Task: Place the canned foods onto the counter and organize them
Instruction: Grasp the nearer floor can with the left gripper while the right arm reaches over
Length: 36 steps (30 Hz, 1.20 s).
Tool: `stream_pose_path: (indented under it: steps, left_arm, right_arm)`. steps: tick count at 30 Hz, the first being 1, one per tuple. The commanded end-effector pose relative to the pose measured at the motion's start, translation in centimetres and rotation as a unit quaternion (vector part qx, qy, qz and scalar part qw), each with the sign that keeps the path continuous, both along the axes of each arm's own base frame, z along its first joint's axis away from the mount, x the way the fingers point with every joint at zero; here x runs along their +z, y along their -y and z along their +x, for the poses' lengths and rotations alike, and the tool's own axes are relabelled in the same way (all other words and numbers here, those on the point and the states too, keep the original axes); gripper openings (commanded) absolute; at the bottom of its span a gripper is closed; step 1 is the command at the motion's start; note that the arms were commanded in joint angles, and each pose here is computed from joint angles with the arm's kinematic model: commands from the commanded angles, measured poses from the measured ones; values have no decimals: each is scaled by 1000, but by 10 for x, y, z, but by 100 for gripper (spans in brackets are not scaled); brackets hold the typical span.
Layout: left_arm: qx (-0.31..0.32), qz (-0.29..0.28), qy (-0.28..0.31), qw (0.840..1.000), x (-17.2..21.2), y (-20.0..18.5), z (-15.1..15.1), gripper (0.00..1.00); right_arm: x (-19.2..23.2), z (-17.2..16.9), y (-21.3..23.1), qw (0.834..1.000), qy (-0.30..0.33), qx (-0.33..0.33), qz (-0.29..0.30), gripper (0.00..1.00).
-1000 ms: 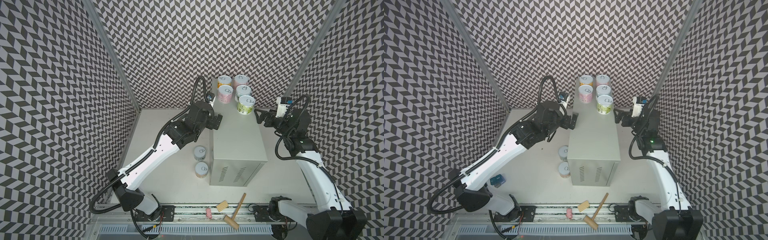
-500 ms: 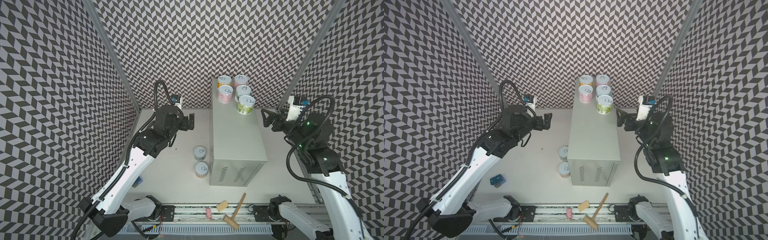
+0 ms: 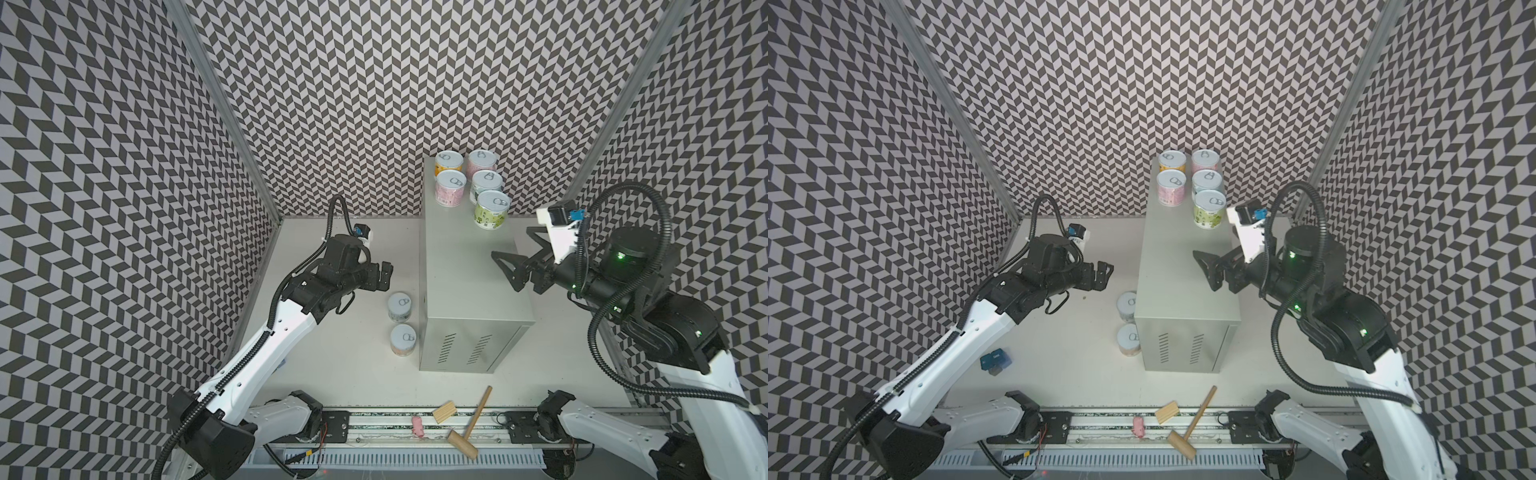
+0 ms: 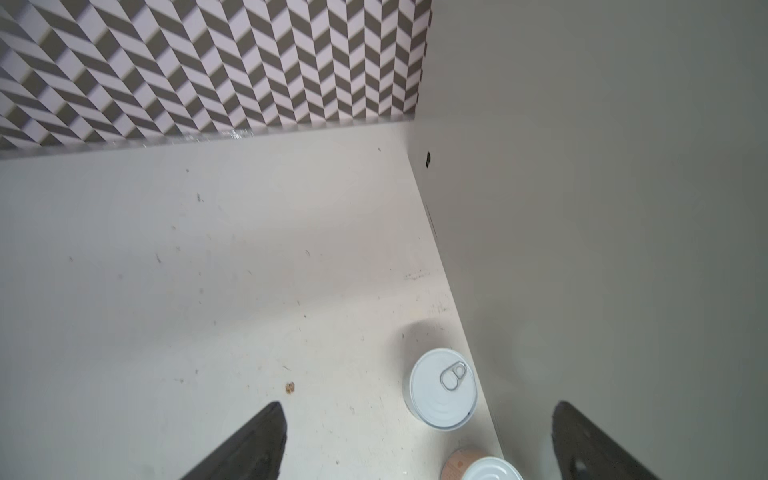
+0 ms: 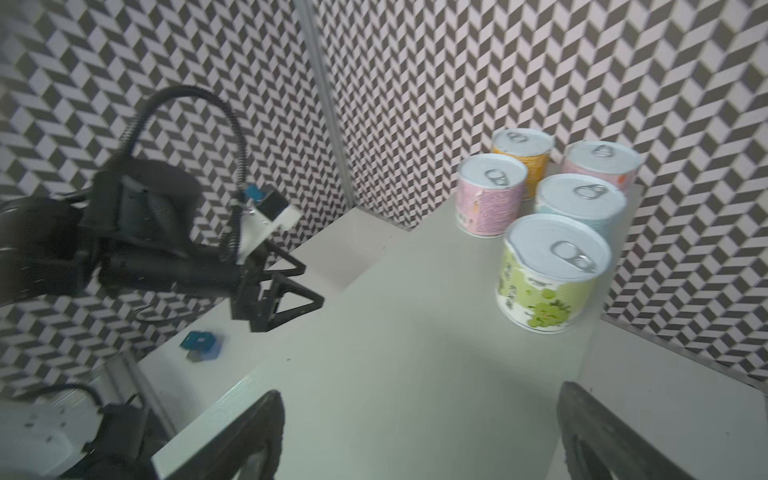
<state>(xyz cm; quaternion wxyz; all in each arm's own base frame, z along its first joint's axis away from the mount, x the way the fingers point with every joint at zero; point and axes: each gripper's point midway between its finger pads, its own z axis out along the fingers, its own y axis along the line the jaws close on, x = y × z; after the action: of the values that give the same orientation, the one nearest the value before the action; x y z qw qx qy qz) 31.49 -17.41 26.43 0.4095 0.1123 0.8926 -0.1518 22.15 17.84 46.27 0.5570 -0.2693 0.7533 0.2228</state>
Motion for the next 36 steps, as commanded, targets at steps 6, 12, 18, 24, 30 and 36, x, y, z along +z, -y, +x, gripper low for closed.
stream_pose_path:
  steps: [6, 12, 18, 24, 30, 36]
  left_arm:
    - [15, -1, -82, 997, -63, 6, 1, 100]
    - [19, 1, -105, 994, -97, 15, 1, 100]
    - [19, 23, -123, 992, -126, 26, 0, 100]
    - [14, 36, -144, 989, -151, 47, -2, 100]
    - [25, 53, -156, 986, -171, 54, 2, 100]
    - [39, 69, -161, 984, -187, 53, 10, 100]
  right_arm:
    - [-36, -39, -97, 989, -11, 88, -120, 99]
    - [-44, -63, -142, 983, 11, 105, -153, 99]
    - [-36, -67, -142, 985, 21, 103, -136, 99]
    - [-41, -64, -133, 986, 23, 88, -141, 99]
    - [-45, -64, -122, 987, 20, 78, -140, 99]
    - [-45, -63, -117, 988, 23, 71, -136, 99]
